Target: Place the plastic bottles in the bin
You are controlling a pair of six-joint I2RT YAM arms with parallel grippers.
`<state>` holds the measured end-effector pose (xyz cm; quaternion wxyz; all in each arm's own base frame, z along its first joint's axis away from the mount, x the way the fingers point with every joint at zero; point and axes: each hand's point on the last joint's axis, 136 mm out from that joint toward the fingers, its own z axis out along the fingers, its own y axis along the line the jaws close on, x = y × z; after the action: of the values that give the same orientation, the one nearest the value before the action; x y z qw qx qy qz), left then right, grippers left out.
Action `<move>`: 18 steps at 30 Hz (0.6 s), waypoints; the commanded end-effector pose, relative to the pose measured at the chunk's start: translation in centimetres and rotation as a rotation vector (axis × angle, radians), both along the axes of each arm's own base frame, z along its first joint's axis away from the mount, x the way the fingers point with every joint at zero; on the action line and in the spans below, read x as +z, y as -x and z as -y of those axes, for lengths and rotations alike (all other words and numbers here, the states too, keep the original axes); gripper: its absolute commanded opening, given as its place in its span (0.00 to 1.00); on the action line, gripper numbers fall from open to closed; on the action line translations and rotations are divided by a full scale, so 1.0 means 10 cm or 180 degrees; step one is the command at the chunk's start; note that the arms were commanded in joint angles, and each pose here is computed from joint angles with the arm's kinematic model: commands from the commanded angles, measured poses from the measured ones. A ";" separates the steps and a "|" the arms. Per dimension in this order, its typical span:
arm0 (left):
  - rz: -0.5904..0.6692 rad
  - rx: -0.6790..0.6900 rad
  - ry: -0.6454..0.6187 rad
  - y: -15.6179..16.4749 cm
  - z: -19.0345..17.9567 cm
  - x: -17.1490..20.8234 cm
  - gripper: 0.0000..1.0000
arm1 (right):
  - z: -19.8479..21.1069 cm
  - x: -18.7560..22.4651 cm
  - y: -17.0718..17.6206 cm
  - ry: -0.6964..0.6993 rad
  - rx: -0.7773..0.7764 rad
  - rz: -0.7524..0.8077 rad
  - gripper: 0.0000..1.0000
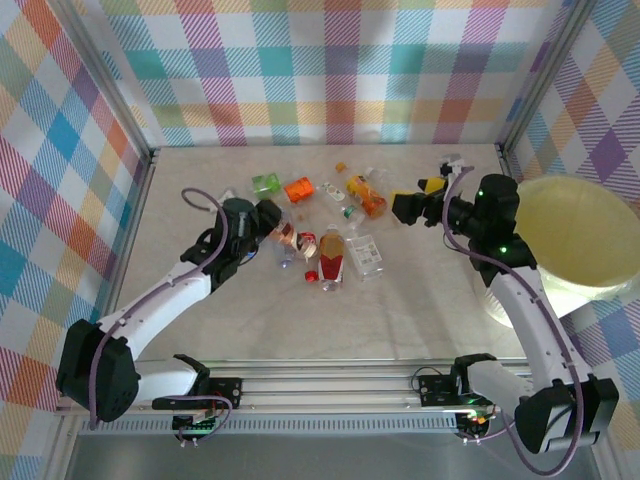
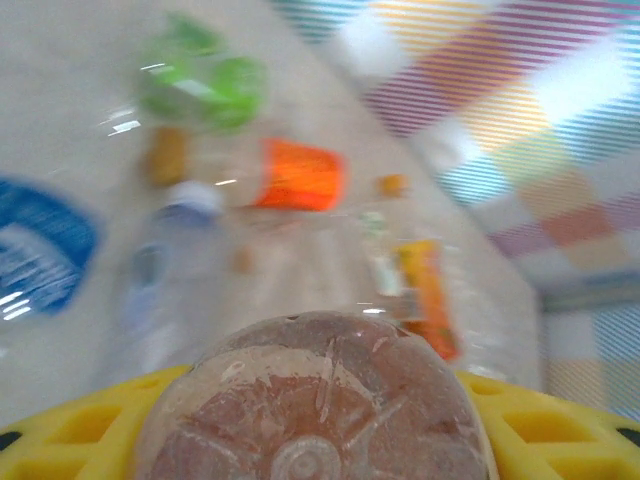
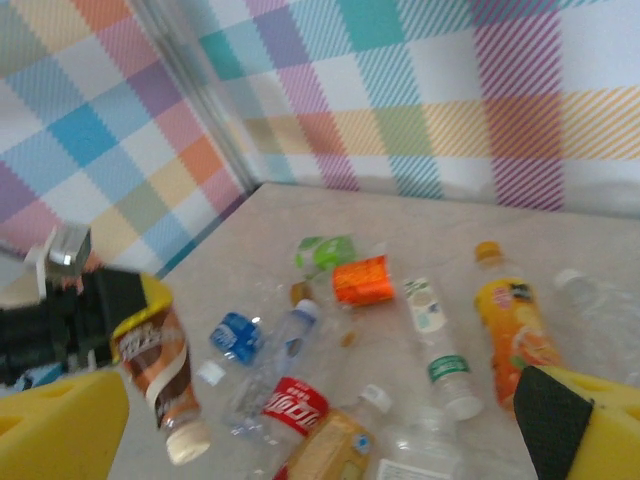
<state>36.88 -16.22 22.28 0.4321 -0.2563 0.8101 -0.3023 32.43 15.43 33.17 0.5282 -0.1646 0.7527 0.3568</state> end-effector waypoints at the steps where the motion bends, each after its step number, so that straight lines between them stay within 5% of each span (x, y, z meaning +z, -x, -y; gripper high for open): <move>1: 0.0594 -0.0931 0.0050 0.01 0.49 0.56 0.53 | -0.23 0.09 0.12 -0.0155 0.0460 -0.0021 1.00; 8: 0.1325 -0.1924 0.0268 0.10 1.23 1.28 0.53 | -0.66 0.00 0.39 -0.0047 0.1172 -0.0158 1.00; 18: 0.1724 -0.2602 0.0401 0.24 1.79 1.60 0.53 | -0.97 -0.03 0.40 -0.0075 0.1409 -0.0476 1.00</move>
<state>35.91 -32.59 34.85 0.4351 0.0871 0.7284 -0.5221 28.63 24.40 32.43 0.4002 -0.2862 0.7313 0.4724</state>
